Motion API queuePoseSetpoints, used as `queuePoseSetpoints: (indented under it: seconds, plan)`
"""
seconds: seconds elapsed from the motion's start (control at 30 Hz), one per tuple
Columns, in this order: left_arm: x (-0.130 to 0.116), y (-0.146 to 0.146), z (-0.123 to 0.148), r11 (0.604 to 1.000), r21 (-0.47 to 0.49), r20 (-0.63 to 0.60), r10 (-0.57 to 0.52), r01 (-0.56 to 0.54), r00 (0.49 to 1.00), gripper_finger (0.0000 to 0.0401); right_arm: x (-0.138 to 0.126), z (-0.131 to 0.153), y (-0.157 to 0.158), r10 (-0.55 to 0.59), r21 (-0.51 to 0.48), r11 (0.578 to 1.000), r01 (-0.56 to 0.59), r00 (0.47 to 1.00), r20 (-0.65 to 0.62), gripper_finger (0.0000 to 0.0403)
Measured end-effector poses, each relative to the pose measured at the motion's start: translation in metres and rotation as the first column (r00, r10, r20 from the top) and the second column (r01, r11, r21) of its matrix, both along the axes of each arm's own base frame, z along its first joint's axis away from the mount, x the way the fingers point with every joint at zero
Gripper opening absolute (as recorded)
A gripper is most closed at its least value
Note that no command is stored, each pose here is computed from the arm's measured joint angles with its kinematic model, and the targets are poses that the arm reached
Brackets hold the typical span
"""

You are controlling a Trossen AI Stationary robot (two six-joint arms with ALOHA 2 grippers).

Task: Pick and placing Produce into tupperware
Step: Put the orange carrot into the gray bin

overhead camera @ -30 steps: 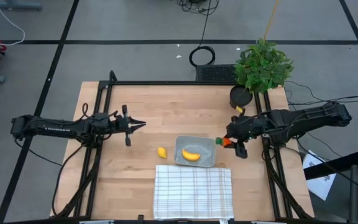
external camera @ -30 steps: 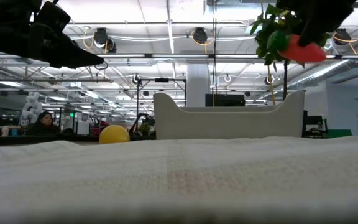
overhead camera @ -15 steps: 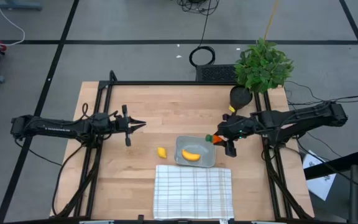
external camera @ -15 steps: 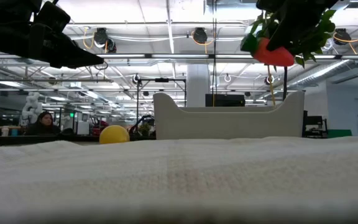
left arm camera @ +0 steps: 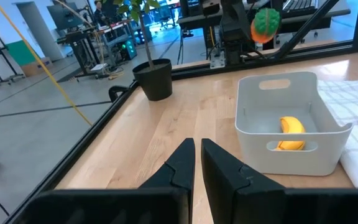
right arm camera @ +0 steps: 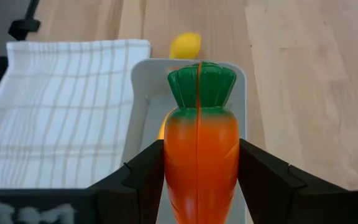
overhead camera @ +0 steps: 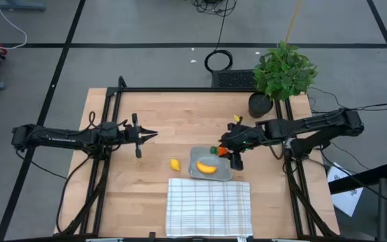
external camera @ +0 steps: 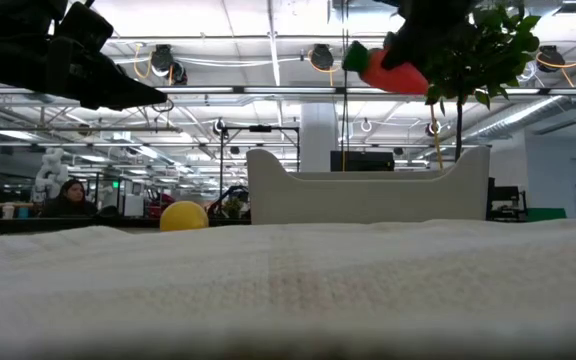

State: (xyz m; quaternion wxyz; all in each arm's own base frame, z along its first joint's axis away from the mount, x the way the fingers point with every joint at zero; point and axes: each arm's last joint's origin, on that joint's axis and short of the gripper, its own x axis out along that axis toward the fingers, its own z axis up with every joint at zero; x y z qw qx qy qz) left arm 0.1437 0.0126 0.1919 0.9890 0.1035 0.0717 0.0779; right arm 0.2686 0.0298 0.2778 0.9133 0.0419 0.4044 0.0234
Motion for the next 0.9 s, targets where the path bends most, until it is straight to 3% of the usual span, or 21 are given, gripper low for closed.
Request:
queuePoseSetpoints:
  seconds: [0.2,0.47,0.67,0.9]
  plan:
    - [0.0,0.0,0.0,1.0,-0.002,-0.001,0.0,0.0,1.0,0.0033,0.013,-0.018,0.002,-0.002,0.009,1.0,0.003,0.997,-0.076,0.0173]
    - [0.0,0.0,-0.001,1.0,-0.002,-0.006,0.0,0.0,1.0,0.0033,0.028,-0.042,0.008,0.073,-0.027,0.997,-0.078,0.987,-0.145,0.0173]
    - [0.0,0.0,-0.001,1.0,-0.007,-0.008,-0.001,0.001,1.0,0.0033,0.035,-0.052,0.018,0.164,-0.074,0.982,-0.175,0.976,-0.142,0.0173]
    - [0.0,0.0,-0.001,1.0,-0.007,-0.008,-0.006,0.006,1.0,0.0033,0.038,-0.061,0.02,0.117,-0.043,0.992,-0.121,0.989,-0.087,0.0173]
